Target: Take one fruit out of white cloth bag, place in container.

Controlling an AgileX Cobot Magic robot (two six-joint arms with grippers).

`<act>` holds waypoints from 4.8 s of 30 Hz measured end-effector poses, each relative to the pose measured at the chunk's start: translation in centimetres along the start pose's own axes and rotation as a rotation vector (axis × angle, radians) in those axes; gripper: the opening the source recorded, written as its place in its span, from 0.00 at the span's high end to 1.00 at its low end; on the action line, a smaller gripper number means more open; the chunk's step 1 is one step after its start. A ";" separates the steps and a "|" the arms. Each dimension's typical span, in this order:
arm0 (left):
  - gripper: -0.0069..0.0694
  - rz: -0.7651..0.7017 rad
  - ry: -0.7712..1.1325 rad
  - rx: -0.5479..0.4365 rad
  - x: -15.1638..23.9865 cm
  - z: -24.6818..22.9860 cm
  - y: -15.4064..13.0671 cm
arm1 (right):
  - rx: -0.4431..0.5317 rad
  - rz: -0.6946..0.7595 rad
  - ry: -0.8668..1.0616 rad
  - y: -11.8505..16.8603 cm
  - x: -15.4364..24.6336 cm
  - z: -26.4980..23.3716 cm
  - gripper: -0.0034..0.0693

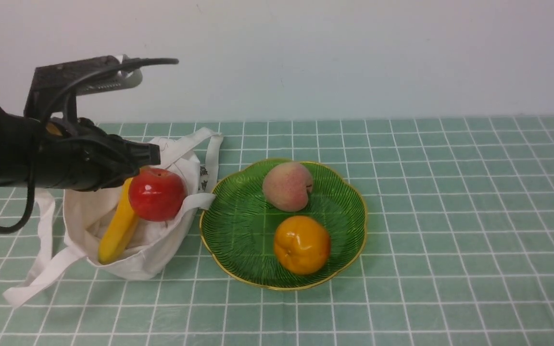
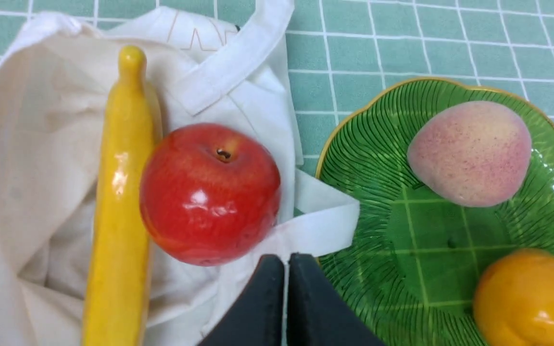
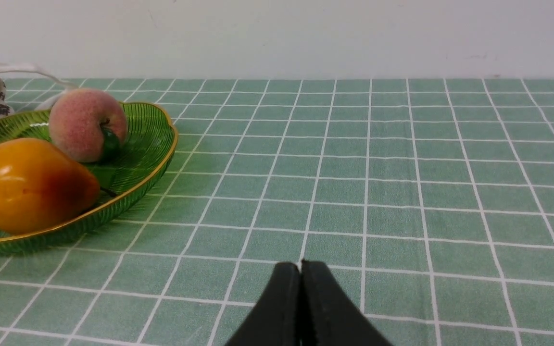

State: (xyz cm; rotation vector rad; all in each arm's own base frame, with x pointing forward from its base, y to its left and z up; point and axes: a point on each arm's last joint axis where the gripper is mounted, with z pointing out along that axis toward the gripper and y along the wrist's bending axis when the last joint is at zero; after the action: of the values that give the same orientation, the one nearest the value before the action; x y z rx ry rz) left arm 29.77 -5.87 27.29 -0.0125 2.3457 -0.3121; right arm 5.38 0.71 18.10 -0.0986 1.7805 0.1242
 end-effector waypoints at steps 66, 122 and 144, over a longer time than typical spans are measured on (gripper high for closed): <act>0.15 0.114 -0.100 0.197 2.4 4.6 -9.0 | 0.000 0.000 0.000 0.0 0.0 0.0 0.97; 0.92 0.344 -0.498 0.451 15.6 -20.2 -1.3 | 0.000 0.000 0.000 0.0 0.0 0.0 0.97; 0.92 0.368 -0.507 0.278 19.3 -15.3 1.2 | 0.000 0.000 0.000 0.0 0.0 0.0 0.97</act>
State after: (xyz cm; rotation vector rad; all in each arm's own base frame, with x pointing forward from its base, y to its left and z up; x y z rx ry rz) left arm 5.47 -3.24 24.16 0.4212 1.7442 -0.3947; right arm 5.38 0.71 18.10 -0.0986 1.7805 0.1242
